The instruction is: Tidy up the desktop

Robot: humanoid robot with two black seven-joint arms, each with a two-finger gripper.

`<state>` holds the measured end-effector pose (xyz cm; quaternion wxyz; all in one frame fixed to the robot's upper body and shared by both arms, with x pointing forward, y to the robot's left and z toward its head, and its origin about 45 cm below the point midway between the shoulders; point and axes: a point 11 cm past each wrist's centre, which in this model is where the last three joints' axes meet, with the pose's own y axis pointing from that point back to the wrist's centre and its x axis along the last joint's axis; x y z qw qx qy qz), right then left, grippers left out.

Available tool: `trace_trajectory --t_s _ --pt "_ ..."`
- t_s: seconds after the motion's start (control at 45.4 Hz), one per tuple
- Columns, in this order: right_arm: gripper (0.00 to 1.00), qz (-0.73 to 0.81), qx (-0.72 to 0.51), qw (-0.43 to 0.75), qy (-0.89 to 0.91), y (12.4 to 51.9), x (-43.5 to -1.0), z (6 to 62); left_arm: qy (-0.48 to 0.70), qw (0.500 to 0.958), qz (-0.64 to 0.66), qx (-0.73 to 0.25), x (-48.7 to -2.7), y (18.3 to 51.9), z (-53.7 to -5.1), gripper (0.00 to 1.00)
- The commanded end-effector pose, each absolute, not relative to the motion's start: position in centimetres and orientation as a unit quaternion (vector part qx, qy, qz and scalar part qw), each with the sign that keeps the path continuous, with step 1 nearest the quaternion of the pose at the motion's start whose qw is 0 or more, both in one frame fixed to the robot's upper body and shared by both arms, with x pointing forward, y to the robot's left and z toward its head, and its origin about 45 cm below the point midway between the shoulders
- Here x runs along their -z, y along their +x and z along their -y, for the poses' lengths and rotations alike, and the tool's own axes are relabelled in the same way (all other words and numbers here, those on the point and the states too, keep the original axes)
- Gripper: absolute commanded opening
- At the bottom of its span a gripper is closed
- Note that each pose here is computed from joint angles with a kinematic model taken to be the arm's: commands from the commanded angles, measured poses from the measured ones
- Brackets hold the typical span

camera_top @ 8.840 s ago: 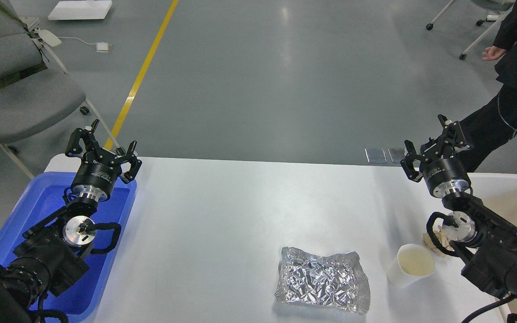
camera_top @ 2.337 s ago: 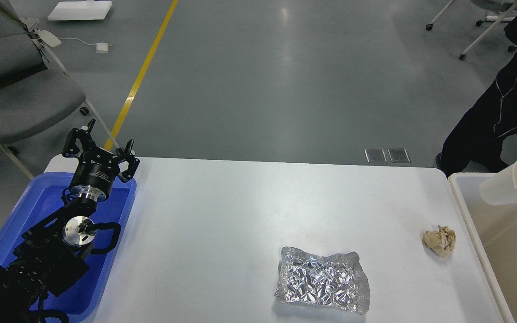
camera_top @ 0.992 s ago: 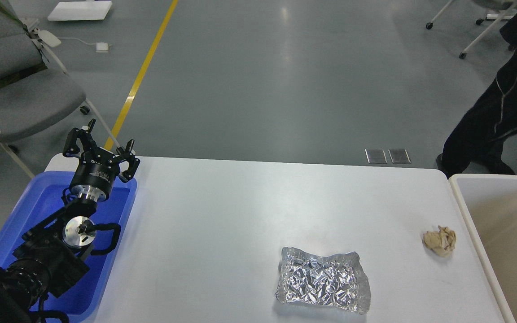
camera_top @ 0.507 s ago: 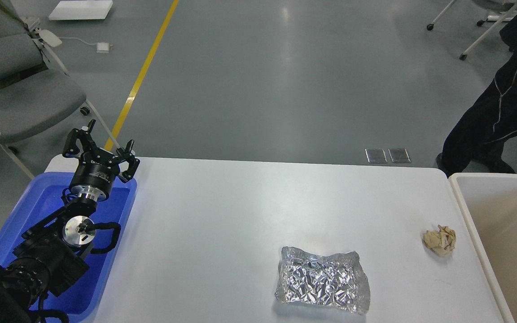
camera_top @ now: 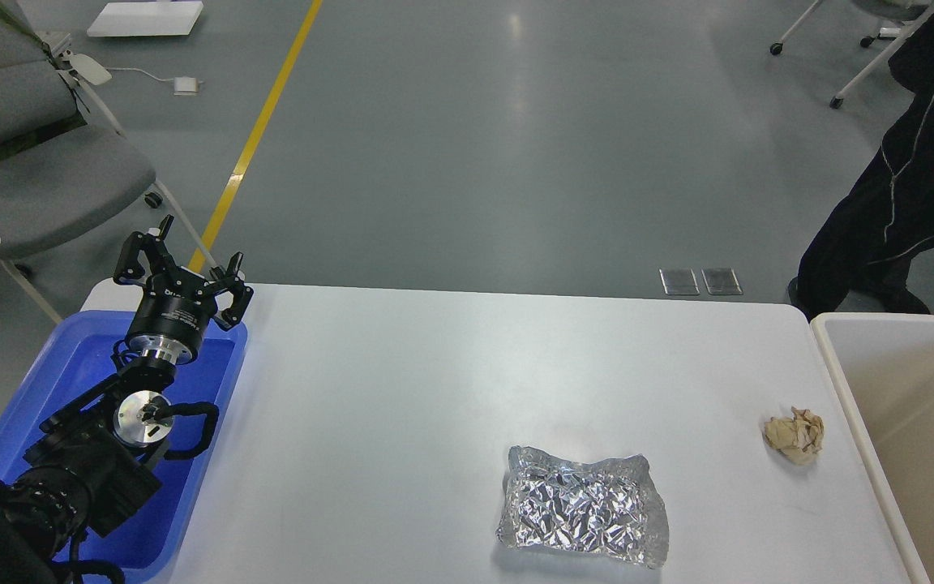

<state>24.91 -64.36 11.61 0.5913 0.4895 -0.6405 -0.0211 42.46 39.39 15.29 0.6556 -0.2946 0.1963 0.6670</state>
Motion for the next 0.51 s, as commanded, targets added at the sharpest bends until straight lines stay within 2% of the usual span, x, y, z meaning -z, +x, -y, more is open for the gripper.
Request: trace_trajectory --t_s 0.0,0.485 --pt "0.99 0.669 0.0 0.586 0.458 25.08 -12.55 65.12 -0.294 0.655 -0.196 -0.668 -15.29 42.46 -39.43 1.0" --pt "1.0 0.689 0.001 0.563 0.457 25.78 -13.01 65.0 -0.295 0.655 -0.196 -0.668 -15.3 42.46 -39.45 1.0"
